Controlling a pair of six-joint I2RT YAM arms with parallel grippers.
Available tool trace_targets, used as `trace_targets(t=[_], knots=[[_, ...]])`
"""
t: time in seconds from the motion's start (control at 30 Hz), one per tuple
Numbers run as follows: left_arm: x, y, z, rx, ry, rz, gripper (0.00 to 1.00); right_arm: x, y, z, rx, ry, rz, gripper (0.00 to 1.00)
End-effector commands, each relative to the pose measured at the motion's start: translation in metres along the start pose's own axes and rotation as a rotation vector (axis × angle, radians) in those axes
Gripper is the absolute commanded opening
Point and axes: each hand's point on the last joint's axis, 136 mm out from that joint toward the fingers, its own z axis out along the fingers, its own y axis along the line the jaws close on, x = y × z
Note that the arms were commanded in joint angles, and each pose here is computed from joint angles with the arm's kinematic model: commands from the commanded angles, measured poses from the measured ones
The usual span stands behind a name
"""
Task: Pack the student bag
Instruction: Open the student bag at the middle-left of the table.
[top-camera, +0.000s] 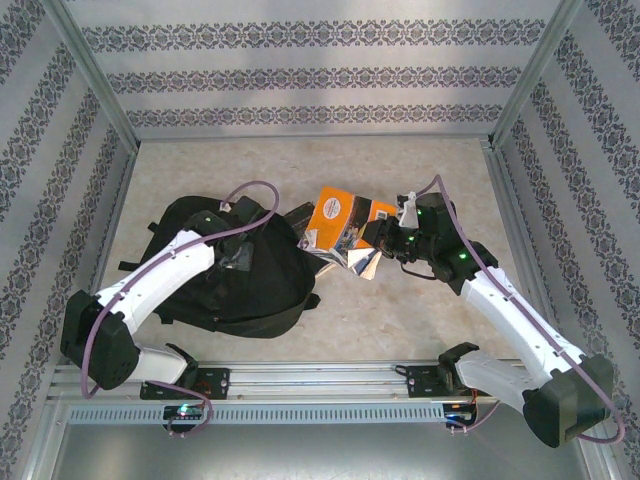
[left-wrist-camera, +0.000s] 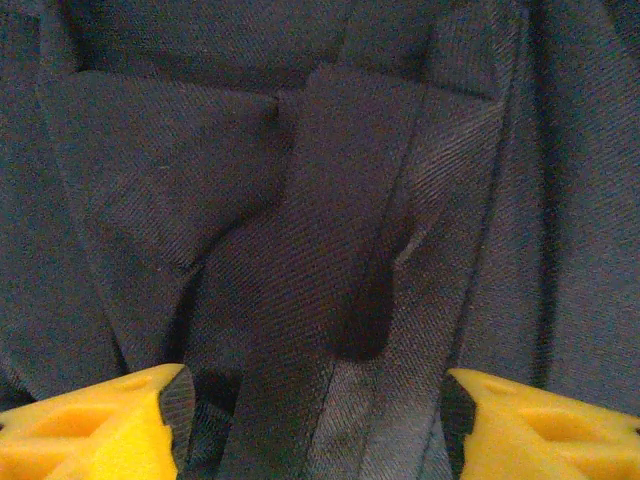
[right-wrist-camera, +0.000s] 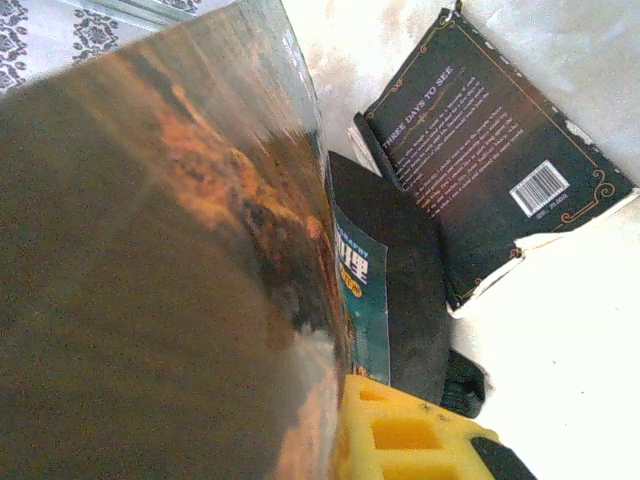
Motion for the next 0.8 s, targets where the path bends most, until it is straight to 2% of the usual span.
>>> trace_targets(t=[0.0,0.1,0.23,0.37,0.77], knots=[[-0.006,0.004,0.009,-0.021,-0.032,0.021,0.64,-0.006,0.035,-0.007,-0.099,-0.009,-0.06,0.0],[-0.006,0.005,0.016,-0.013,-0.031,0.015,0.52,-0.007,0.038,-0.007,-0.101,-0.006,-0.062,0.0],[-0.01,0.007,0.02,-0.009,-0.037,0.007,0.26,-0.008,0.042,-0.009,-0.099,-0.004,-0.081,0.0],[-0.014,0.011,0.017,0.037,-0.047,-0.063,0.01,-0.011,0.044,-0.011,-0.077,-0.009,-0.105,0.0],[-0.055,0.021,-0.072,0.321,-0.264,-0.243,0.0,-0.024,0.032,-0.011,-0.002,0.003,-0.094,0.0]])
